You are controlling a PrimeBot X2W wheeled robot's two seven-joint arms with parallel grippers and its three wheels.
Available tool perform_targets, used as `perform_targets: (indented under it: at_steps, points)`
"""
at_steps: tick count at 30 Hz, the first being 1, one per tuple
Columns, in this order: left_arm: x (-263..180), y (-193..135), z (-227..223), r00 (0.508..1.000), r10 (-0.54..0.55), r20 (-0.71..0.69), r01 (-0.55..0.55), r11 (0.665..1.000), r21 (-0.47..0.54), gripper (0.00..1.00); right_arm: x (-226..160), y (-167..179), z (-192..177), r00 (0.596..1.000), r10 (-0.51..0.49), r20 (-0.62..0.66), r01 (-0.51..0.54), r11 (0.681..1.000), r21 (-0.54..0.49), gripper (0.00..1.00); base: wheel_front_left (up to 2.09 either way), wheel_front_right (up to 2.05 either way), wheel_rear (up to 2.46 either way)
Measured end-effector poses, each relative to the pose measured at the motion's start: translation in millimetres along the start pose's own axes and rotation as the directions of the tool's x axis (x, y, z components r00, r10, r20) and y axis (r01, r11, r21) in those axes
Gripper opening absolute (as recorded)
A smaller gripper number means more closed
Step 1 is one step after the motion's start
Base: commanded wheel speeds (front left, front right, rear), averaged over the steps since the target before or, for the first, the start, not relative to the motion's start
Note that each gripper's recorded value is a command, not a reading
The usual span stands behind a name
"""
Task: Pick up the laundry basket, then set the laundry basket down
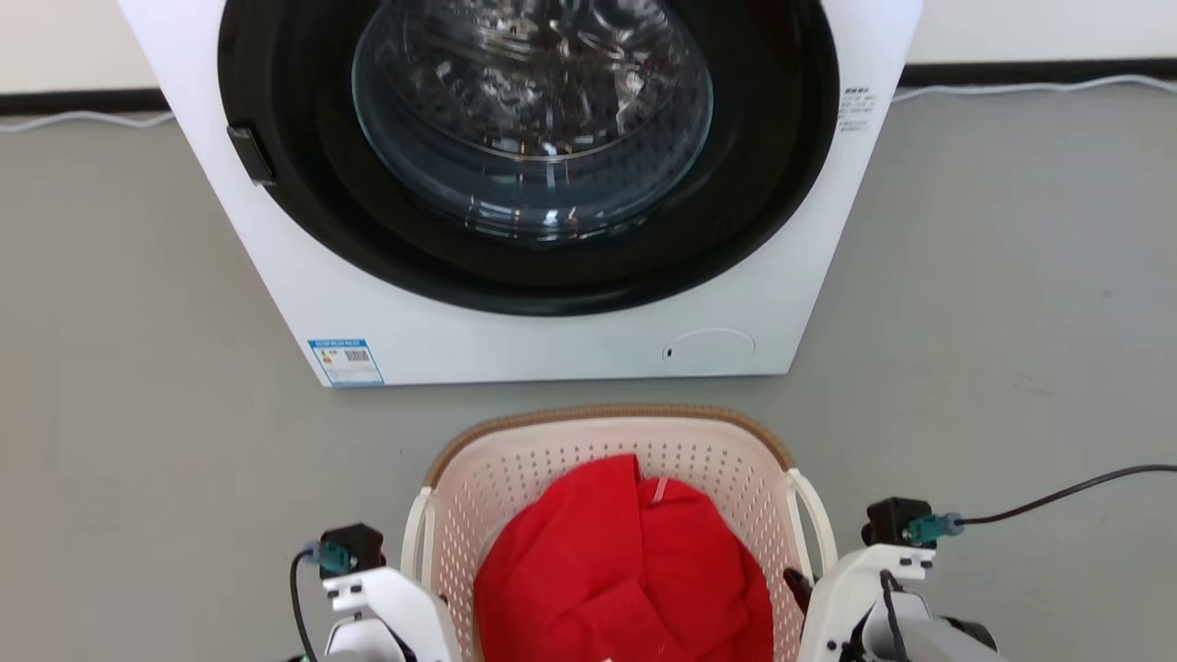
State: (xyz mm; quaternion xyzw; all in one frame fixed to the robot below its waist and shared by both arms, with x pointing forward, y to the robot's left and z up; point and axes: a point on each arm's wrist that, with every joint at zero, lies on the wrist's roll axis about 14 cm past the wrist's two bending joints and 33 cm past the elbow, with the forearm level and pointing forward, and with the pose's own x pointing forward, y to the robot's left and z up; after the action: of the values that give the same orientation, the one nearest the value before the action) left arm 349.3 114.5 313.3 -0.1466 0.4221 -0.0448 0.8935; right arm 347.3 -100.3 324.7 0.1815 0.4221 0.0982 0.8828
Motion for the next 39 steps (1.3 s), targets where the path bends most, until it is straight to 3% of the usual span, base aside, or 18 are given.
perform_targets:
  at_steps: [39]
  points:
    - [-8.8, -3.8, -20.3, 0.999, 0.004, -0.033, -0.004, 1.0, -0.009, 0.0, -12.0, -5.3, -20.0, 0.999, -0.006, -0.048, 0.007, 1.0, 0.013, 0.0, 0.0, 0.0, 0.0]
